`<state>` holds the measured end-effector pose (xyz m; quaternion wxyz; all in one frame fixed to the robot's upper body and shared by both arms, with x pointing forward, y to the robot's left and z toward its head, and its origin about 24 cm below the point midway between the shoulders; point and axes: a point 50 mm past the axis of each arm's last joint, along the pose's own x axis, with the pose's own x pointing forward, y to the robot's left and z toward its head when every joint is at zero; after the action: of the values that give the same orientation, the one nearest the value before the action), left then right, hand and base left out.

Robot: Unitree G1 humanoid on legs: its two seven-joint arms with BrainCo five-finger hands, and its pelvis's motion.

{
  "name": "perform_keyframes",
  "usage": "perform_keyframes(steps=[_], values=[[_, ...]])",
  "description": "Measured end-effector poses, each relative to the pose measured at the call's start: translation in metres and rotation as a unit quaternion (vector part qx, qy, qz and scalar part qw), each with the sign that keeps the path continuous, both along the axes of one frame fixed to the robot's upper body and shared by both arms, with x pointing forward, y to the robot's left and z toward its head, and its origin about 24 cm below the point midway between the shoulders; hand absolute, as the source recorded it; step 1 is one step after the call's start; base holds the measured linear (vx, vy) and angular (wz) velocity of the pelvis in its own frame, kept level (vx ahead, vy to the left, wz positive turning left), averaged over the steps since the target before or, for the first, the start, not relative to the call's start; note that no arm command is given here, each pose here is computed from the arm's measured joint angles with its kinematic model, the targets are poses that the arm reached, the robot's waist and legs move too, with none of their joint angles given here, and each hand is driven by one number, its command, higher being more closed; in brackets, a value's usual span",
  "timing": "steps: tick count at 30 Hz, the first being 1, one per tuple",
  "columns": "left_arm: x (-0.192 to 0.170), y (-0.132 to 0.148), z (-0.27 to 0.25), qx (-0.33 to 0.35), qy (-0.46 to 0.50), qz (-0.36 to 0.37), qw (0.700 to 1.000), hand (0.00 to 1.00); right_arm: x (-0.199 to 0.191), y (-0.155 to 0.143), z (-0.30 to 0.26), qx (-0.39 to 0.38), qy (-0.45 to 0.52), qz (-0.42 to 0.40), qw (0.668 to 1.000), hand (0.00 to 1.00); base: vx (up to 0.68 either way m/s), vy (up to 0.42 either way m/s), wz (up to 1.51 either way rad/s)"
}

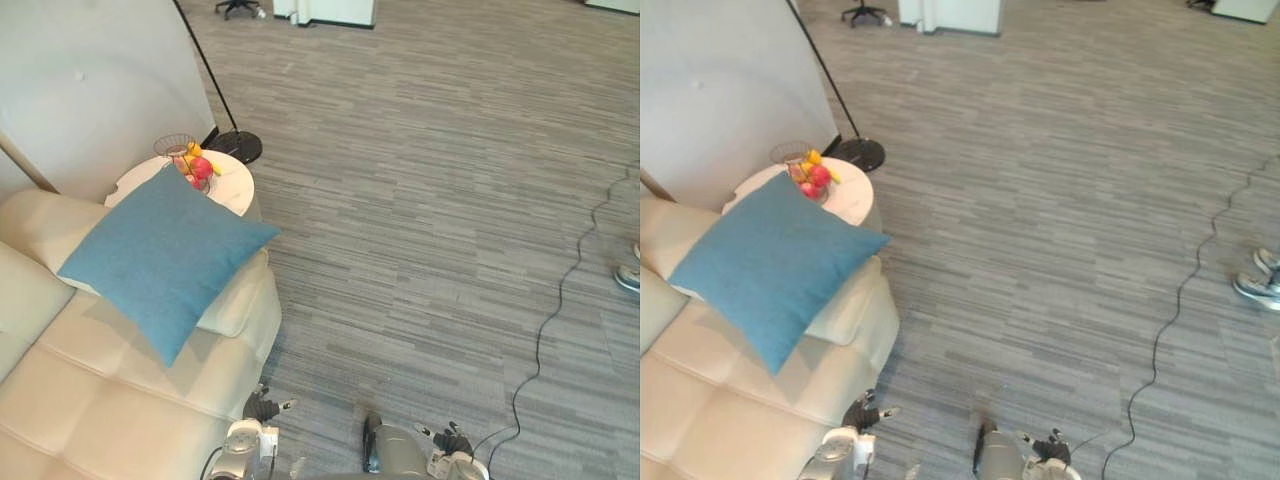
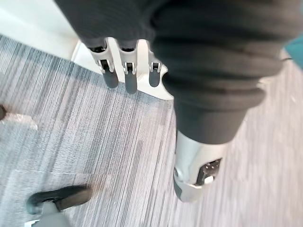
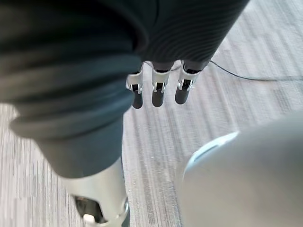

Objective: Pick up cushions and gather them together orderly.

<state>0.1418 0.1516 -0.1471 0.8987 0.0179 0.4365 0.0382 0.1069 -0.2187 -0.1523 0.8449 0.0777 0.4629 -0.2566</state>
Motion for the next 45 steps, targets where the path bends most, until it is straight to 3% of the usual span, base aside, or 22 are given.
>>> perform_keyframes(steps=[4, 8, 13, 23, 32, 34, 45], values=[[-0.001, -0.006, 0.001, -0.023, -0.007, 0.041, 0.999, 0.0, -0.004, -0.007, 0.001, -0.01, 0.0, -0.008, 1.0, 0.0, 0.4, -0.332, 0.82], [0.009, -0.006, 0.008, -0.02, -0.033, 0.032, 0.999, 0.0, -0.007, 0.005, -0.002, 0.004, 0.004, -0.005, 1.0, 0.0, 0.25, -0.18, 0.57], [0.008, -0.015, 0.006, -0.025, -0.026, -0.006, 0.999, 0.0, -0.017, -0.003, -0.003, 0.0, 0.015, -0.022, 1.0, 0.0, 0.24, 0.003, 0.7], [-0.005, 0.004, -0.002, 0.003, 0.008, -0.027, 1.0, 0.0, -0.022, 0.0, -0.006, 0.015, 0.019, -0.032, 0.999, 0.0, 0.31, 0.091, 0.48], [-0.007, 0.005, -0.002, -0.01, 0.004, 0.018, 1.0, 0.0, -0.02, 0.016, -0.006, 0.032, 0.003, -0.029, 0.999, 0.0, 0.23, -0.158, 0.9], [-0.01, -0.004, -0.003, -0.028, 0.008, 0.035, 0.999, 0.0, -0.018, 0.013, -0.005, 0.029, -0.001, -0.03, 0.999, 0.0, 0.18, -0.348, 0.82], [-0.004, -0.013, 0.0, -0.034, -0.001, 0.008, 0.999, 0.0, -0.018, 0.008, -0.002, 0.029, -0.013, -0.043, 0.999, 0.0, 0.05, -0.1, 0.7]])
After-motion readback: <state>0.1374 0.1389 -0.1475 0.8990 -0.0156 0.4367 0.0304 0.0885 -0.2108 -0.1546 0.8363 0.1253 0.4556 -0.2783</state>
